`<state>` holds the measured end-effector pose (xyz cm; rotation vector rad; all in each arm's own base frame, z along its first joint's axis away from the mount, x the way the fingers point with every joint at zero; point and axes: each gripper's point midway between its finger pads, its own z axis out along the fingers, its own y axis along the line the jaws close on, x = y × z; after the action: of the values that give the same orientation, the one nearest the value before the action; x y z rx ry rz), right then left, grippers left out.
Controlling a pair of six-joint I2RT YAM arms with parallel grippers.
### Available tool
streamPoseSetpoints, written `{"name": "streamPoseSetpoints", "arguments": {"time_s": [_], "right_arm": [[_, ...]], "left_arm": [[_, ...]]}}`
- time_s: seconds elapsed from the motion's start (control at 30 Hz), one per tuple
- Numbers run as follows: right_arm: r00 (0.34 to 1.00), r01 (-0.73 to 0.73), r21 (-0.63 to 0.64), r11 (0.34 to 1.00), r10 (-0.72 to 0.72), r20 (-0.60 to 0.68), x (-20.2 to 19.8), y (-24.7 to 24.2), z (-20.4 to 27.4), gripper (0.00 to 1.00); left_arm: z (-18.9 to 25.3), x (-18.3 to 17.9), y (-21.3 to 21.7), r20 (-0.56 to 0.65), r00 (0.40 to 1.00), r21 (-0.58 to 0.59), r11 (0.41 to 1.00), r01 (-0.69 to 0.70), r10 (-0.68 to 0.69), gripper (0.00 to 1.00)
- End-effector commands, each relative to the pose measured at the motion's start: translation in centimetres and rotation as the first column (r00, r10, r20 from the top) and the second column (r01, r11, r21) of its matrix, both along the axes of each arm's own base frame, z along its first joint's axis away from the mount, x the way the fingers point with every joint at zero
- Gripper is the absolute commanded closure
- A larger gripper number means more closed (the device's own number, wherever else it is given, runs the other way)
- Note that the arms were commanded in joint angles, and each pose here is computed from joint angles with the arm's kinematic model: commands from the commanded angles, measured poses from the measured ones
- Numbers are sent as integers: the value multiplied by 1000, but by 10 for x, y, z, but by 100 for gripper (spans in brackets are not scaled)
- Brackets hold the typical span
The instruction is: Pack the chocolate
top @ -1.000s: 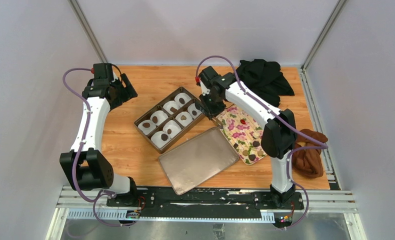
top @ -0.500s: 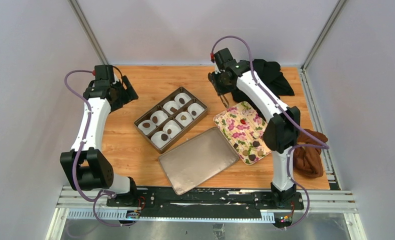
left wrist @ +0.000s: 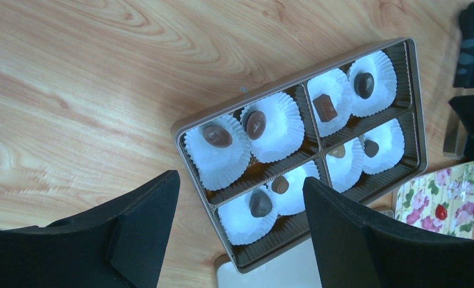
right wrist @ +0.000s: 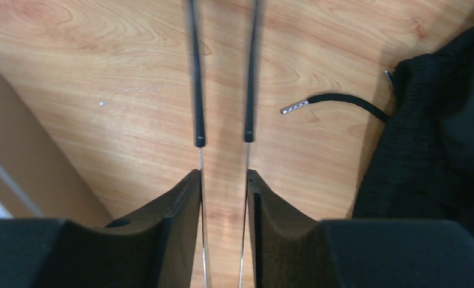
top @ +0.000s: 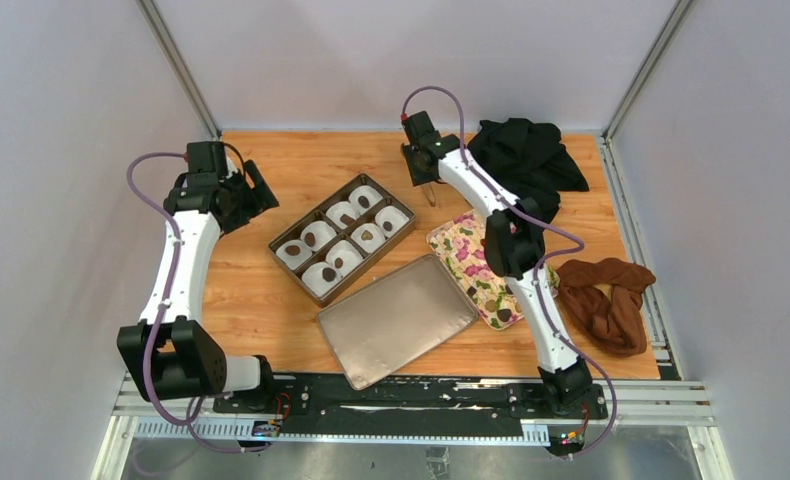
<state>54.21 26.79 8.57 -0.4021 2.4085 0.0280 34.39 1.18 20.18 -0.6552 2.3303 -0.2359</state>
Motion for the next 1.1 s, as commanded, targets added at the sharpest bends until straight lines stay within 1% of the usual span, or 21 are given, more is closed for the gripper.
{"name": "streamPoseSetpoints", "arguments": {"time_s": [0.0,0.13,0.27,0.37,0.43,0.53,0.6,0.63,0.7,0.77,0.83,0.9,0.97,1.0,1.07], "right_arm": [[996,33,33,999,-36,76,23,-1,12,56],[995,8,94,996,-17,93,24,10,28,39],[988,-2,129,992,-18,154,21,9,75,35],[979,-13,152,988,-18,203,4,-1,126,35],[979,-39,179,983,2,204,-21,-8,152,35],[987,-65,202,977,33,159,-71,-23,164,35],[993,-84,223,971,61,105,-110,-31,159,35],[995,-94,232,968,82,62,-137,-38,151,36],[996,-88,242,966,89,6,-171,-48,139,36],[995,-66,257,964,84,-59,-216,-63,120,36],[991,-16,275,961,52,-121,-251,-76,104,37],[982,68,298,952,-11,-190,-285,-86,91,38],[966,166,284,944,-97,-241,-316,-97,81,38],[958,219,270,938,-154,-242,-326,-103,77,39],[931,312,262,913,-238,-277,-347,-106,68,42]], "left_arm": [[4,-9,-5,18,1000,-32,999,-5,6,19],[3,-13,-8,12,1000,-33,999,3,-3,19],[5,-13,-15,18,999,-32,999,42,-41,19],[10,-13,-28,30,994,-20,994,107,-106,20],[9,-19,-45,25,986,-12,986,166,-166,20],[5,-40,-80,24,960,33,960,276,-277,20],[-1,-58,-100,13,942,49,941,334,-335,20],[-3,-68,-109,9,935,54,934,353,-354,20],[-9,-87,-124,1,919,67,917,393,-394,20],[-13,-104,-137,-1,901,92,898,431,-433,21],[-19,-118,-155,-12,870,105,865,491,-492,21],[-23,-131,-178,-29,820,115,813,571,-572,21],[-25,-138,-194,-50,767,139,756,639,-639,21],[-26,-140,-200,-58,741,146,728,670,-669,21],[-28,-146,-209,-69,691,148,678,720,-719,21]]}}
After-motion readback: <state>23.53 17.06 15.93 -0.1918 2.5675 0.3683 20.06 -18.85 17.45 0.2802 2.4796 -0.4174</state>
